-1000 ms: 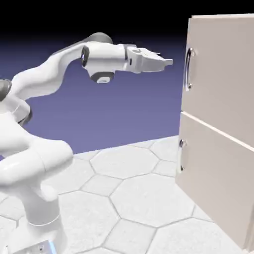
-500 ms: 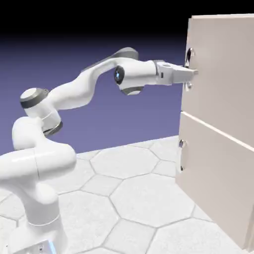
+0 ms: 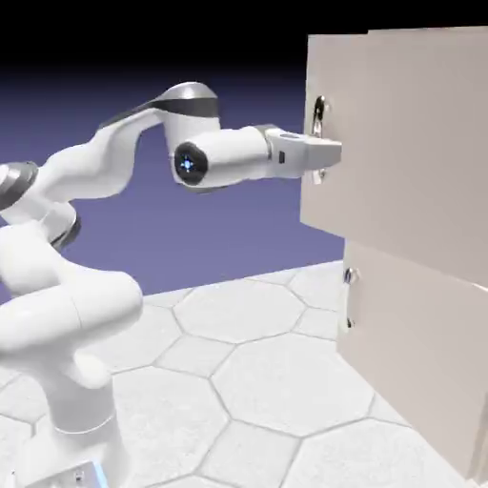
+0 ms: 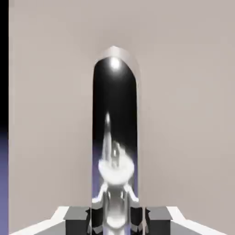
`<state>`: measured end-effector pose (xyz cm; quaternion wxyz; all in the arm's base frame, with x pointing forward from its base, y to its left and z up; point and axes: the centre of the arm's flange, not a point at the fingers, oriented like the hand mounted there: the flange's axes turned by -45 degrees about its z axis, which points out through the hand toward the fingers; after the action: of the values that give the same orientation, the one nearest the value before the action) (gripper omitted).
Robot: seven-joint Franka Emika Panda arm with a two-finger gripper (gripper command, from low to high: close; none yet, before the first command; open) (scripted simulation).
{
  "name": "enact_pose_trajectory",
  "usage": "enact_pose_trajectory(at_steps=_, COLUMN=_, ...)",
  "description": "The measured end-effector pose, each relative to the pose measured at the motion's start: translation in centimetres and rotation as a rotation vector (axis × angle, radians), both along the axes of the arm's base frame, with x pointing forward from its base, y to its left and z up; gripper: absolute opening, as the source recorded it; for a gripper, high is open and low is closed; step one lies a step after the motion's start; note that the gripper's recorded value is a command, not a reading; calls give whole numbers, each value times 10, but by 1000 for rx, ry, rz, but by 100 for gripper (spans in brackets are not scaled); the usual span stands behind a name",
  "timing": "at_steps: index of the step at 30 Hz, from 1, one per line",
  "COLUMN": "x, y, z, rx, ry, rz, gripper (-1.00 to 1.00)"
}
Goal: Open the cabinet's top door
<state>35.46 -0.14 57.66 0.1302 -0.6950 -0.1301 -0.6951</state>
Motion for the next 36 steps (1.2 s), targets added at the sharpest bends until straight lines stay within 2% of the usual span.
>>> enact_pose_trajectory(at_steps=17, x=-94, y=-130, z=0, rx=0, ry=0, rz=402, gripper=-100)
enact_pose_trajectory(at_steps=36, x=-130, y=-288, z=0, rx=0, ry=0, rz=808, gripper=-100)
